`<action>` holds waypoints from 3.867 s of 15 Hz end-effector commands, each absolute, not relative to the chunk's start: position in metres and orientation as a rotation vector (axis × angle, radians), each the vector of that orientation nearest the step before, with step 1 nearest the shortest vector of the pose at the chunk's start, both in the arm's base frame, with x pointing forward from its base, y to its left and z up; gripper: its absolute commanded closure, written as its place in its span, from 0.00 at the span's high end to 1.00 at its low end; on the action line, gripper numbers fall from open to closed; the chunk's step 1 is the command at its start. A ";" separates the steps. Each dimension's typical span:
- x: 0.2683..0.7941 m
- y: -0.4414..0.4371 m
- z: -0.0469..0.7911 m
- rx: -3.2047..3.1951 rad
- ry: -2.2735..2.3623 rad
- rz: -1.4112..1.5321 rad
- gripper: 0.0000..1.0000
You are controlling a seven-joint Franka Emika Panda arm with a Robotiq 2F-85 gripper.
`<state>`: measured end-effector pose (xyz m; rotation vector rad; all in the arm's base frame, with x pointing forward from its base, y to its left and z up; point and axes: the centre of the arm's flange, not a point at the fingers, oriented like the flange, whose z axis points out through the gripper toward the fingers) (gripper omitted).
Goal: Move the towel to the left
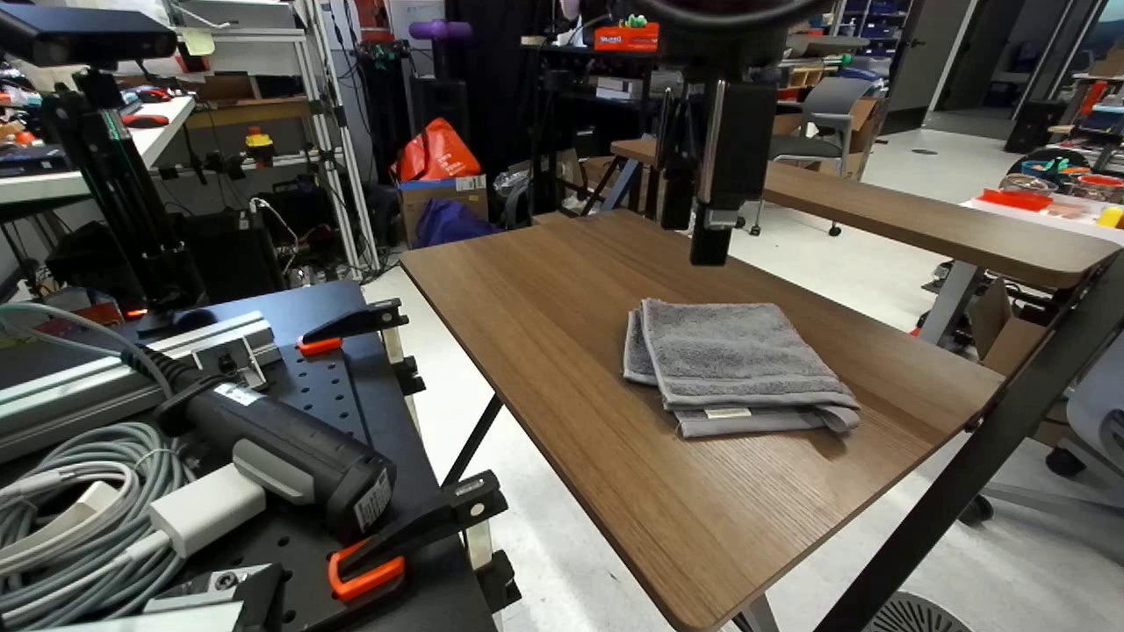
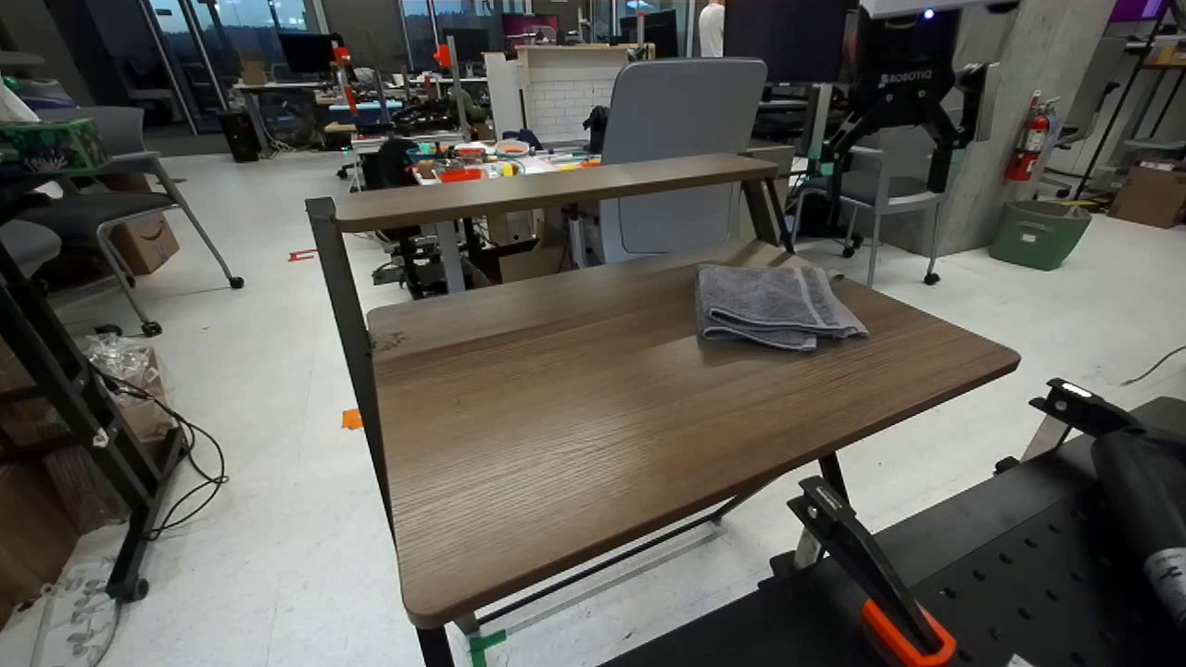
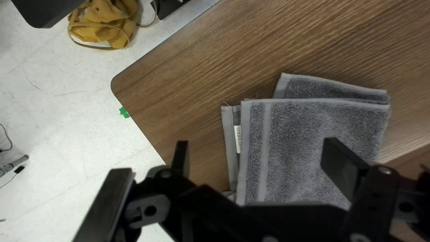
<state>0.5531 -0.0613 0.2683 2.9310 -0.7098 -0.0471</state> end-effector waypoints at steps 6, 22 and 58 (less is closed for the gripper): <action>0.568 -0.067 0.211 2.909 -0.774 0.005 1.00; 0.579 -0.037 0.131 2.904 -0.706 0.068 1.00; 0.519 0.193 0.178 3.013 -0.074 0.076 1.00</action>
